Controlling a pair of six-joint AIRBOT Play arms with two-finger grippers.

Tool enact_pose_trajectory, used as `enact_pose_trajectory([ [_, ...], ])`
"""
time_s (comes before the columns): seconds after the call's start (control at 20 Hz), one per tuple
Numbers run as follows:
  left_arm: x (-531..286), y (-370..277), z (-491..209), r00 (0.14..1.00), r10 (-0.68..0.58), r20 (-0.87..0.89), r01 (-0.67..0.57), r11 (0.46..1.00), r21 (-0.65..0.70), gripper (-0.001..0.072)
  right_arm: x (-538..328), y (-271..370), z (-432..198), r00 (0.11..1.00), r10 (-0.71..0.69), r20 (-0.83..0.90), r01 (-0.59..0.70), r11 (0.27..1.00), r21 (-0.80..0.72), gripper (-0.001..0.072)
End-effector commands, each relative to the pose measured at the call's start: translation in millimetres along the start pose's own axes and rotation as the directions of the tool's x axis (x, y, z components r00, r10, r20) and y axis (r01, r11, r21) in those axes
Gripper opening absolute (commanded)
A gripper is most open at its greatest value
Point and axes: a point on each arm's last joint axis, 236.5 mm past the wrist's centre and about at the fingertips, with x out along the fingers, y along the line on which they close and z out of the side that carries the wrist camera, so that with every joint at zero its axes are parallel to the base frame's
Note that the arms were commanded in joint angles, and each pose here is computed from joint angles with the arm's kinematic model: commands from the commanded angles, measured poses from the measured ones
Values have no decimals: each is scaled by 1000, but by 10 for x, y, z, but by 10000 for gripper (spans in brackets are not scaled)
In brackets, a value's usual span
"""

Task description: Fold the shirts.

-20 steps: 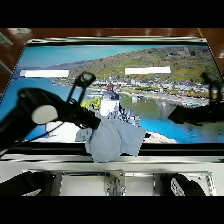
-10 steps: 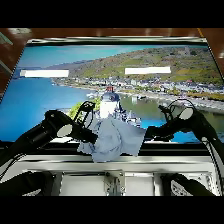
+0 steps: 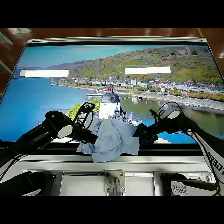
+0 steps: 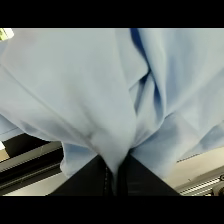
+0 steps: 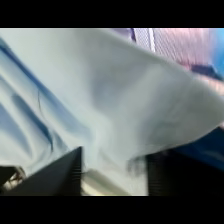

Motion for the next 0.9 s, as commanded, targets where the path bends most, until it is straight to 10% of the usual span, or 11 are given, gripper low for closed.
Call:
enact_pose_trajectory([
  [0.0,-39,20,54,1000,11,18,-11,1000,7,40,142,173,165,997,26,71,-26,1000,0,185],
  [0.05,-83,49,114,999,26,39,-27,1000,16,39,132,224,197,996,36,79,-34,999,-20,64],
  [0.35,-1254,595,832,947,196,254,-201,980,-7,40,-1379,1277,731,885,180,430,47,883,-467,65],
  [0.7,-4136,287,1180,571,9,821,-114,991,68,39,-4208,2971,-679,333,526,783,501,605,-619,65],
  [0.85,-4533,365,883,493,0,870,-97,994,55,40,-4591,2837,-1154,191,458,868,590,654,-474,65],
])
